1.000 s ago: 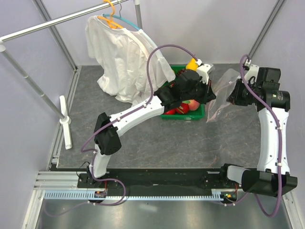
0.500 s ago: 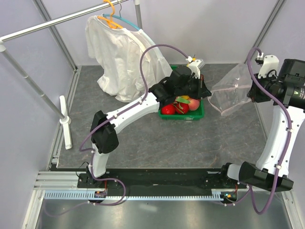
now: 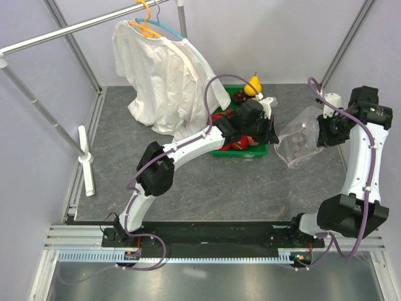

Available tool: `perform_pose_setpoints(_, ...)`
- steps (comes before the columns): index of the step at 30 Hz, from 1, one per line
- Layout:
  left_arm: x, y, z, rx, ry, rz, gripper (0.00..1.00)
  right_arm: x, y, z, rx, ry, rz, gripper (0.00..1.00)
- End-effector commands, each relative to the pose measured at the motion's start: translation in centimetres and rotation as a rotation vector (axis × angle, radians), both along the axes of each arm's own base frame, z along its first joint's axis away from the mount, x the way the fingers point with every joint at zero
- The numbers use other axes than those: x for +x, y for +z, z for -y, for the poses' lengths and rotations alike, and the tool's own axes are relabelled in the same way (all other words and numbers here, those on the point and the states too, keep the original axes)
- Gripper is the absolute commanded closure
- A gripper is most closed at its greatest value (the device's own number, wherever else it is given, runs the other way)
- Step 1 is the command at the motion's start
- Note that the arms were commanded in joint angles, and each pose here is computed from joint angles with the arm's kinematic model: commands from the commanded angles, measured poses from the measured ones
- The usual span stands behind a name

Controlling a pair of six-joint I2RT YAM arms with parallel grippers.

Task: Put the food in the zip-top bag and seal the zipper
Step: Open the zipper of the food storage bag.

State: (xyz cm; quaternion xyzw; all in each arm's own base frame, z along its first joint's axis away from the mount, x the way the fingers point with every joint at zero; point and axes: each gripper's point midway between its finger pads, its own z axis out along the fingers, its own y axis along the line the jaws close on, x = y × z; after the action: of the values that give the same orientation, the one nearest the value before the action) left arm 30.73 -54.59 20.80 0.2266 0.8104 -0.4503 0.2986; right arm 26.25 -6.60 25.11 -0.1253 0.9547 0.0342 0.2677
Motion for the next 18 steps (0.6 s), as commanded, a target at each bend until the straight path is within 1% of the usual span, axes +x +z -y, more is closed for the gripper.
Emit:
perform_pose_setpoints(1,0.6,-1.1,-0.4,0.009,-0.019,-0.009,0.98,-1.8,-2.3,-2.8,0.137,0.076,-0.133,1.00)
perform_pose_setpoints(3,2.1,-1.7,-1.5,0.014,0.018,-0.031,0.97,-1.3,-2.7,-3.0,0.162,0.085,-0.141,1.00)
perform_pose_setpoints(5,2.3,-1.8,-2.2,-0.004,0.016,-0.060,0.98,-0.1,-2.9,-3.4,0.204,0.086,-0.121,1.00)
perform_pose_setpoints(6,2.3,-1.2,-2.5,-0.020,0.007,-0.060,0.98,0.4,-2.9,-3.5,0.215,0.083,-0.111,0.97)
perform_pose_setpoints(7,1.6,-0.7,-2.3,-0.042,-0.026,-0.073,0.98,1.5,-2.7,-3.3,0.218,0.058,-0.077,0.91)
perform_pose_setpoints(8,1.2,-0.6,-2.2,-0.064,-0.041,-0.086,0.98,2.0,-2.5,-3.6,0.237,0.066,-0.053,0.83)
perform_pose_setpoints(9,0.8,0.1,-2.0,-0.107,-0.044,-0.136,0.98,2.4,-2.4,-3.7,0.247,0.062,-0.040,0.79)
perform_pose_setpoints(11,-0.4,1.1,-1.7,-0.179,-0.094,-0.187,0.98,3.2,-2.3,-4.0,0.267,0.051,0.018,0.75)
perform_pose_setpoints(12,-0.9,1.6,-1.4,-0.204,-0.093,-0.231,0.98,3.9,-1.6,-3.9,0.252,0.050,0.083,0.74)
perform_pose_setpoints(13,-1.3,1.8,-1.5,-0.215,-0.101,-0.256,0.98,3.8,-2.4,-4.0,0.266,0.033,0.081,0.74)
perform_pose_setpoints(14,-1.4,2.2,-1.4,-0.241,-0.105,-0.256,0.98,3.8,-2.4,-4.2,0.275,0.026,0.094,0.71)
perform_pose_setpoints(15,-1.4,2.6,-1.2,-0.260,-0.099,-0.272,0.98,4.2,-1.7,-4.4,0.273,0.031,0.148,0.70)
perform_pose_setpoints(16,-1.3,2.8,-1.4,-0.267,-0.086,-0.281,0.98,4.0,-2.4,-4.5,0.284,0.013,0.144,0.68)
perform_pose_setpoints(18,-0.9,3.2,-1.5,-0.296,-0.057,-0.325,0.98,3.9,-2.2,-4.9,0.303,-0.006,0.183,0.61)
